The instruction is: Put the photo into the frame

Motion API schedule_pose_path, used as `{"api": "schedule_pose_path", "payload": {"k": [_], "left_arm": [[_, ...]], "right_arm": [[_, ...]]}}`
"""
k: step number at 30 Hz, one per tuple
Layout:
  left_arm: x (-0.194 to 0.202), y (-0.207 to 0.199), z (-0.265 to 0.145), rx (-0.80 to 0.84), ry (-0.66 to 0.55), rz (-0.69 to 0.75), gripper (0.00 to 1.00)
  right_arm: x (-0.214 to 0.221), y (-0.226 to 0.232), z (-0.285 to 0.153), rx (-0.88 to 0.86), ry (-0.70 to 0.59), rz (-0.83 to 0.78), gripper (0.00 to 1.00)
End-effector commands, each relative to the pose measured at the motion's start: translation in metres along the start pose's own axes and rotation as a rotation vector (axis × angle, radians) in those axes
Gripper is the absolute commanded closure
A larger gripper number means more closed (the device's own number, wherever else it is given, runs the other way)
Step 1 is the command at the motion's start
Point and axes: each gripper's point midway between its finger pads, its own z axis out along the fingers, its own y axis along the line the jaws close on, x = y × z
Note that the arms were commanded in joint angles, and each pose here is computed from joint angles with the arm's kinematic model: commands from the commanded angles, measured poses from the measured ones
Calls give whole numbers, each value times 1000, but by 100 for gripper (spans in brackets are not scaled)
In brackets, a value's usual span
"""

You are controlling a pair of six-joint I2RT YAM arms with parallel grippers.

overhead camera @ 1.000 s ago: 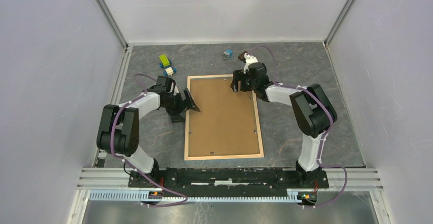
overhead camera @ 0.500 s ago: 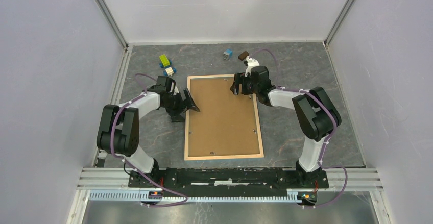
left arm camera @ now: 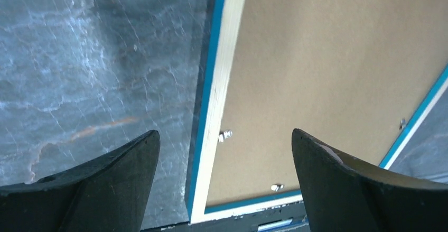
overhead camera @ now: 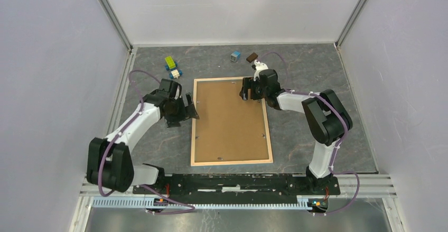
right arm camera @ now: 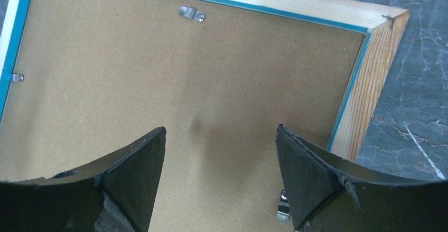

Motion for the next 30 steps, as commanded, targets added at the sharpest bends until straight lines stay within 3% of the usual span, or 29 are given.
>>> {"api": "schedule_pose_path", "payload": {"k": [1, 8, 13, 19, 30], "left_arm": [[22, 15, -9, -48, 10, 4, 0], [27, -3, 16, 33, -1, -38, 4], [28, -24, 35, 57, 12, -7, 5], [12, -57, 51, 79, -11, 32, 7], [-21, -102, 75, 107, 0, 111, 11]], "right_arm": [[-20, 6, -5, -4, -32, -29, 18], [-33, -9, -53, 120, -31, -81, 9], [-10, -38, -87, 271, -16, -60, 8], [30, -45, -93, 290, 36, 36, 18], [58, -69, -86, 405, 139, 15, 32]]}}
